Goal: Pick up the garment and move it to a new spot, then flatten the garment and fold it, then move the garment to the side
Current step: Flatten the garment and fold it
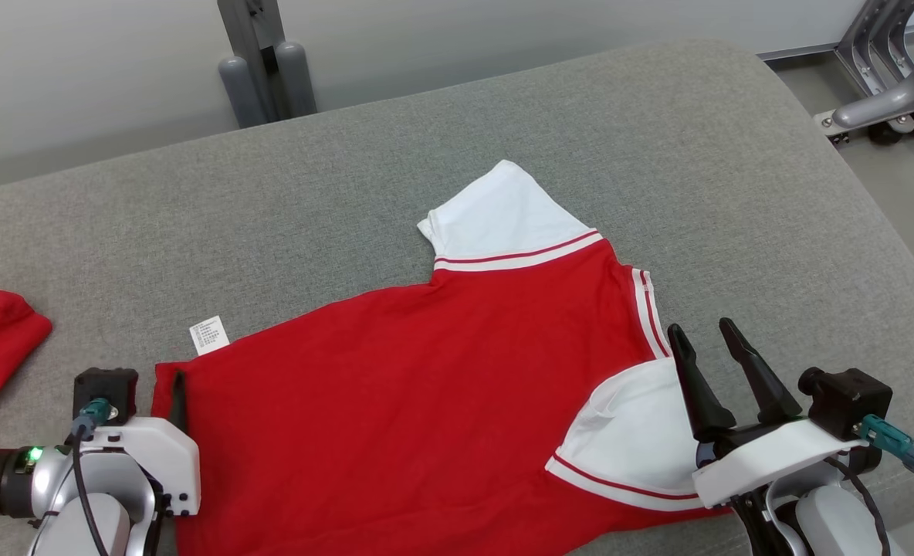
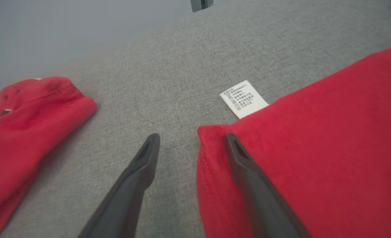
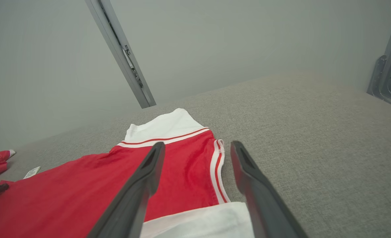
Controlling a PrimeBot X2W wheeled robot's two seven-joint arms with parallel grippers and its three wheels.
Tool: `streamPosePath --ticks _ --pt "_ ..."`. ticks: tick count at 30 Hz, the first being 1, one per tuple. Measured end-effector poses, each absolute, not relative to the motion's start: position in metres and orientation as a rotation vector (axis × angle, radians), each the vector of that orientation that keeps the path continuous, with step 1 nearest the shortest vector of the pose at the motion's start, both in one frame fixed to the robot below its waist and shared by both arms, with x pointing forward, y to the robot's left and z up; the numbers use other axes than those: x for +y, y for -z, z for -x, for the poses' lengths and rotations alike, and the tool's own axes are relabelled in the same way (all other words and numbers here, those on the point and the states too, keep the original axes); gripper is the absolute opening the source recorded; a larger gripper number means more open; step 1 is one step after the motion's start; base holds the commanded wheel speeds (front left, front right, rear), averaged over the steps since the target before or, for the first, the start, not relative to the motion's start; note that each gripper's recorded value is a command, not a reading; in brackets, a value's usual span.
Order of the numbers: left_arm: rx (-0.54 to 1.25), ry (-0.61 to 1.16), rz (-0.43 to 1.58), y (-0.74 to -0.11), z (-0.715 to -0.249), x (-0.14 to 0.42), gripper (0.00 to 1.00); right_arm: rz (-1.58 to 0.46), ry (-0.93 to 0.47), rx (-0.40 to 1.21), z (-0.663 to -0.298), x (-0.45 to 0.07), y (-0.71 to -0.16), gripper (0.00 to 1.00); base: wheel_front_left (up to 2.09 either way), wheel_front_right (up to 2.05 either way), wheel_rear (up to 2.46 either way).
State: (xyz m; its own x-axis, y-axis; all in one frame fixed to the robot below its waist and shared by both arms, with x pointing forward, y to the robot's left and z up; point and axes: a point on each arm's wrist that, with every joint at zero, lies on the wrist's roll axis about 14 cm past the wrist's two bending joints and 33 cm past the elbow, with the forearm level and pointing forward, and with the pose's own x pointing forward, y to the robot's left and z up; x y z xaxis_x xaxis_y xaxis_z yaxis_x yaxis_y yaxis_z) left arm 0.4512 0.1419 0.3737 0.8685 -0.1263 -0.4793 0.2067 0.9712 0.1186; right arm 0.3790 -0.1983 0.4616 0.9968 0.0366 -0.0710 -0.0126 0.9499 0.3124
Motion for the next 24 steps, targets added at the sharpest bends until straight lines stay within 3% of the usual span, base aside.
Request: streamPosePath --ticks 19,20,21,23,24 --pt "0.506 0.164 -0.14 -0.368 -0.458 0.139 1.0 -0.325 -0.012 0.08 -0.382 -0.199 -0.459 1.0 0.0 0.0 0.0" --pt "0.509 0.164 -0.135 -0.368 -0.458 0.139 0.84 -0.325 -0.011 0.08 -0.382 -0.2 -0.459 1.0 0.0 0.0 0.0" --pt "0.51 0.164 -0.131 -0.367 -0.457 0.139 0.47 -0.325 -0.01 0.079 -0.382 -0.2 -0.459 1.0 0.0 0.0 0.0" --pt "0.513 0.169 -0.121 -0.368 -0.457 0.137 0.0 -0.326 -0.009 0.08 -0.382 -0.2 -0.459 1.0 0.0 0.0 0.0" --pt "0.513 0.169 -0.116 -0.368 -0.456 0.137 0.0 -0.326 -0.01 0.08 -0.382 -0.2 -0.459 1.0 0.0 0.0 0.0"
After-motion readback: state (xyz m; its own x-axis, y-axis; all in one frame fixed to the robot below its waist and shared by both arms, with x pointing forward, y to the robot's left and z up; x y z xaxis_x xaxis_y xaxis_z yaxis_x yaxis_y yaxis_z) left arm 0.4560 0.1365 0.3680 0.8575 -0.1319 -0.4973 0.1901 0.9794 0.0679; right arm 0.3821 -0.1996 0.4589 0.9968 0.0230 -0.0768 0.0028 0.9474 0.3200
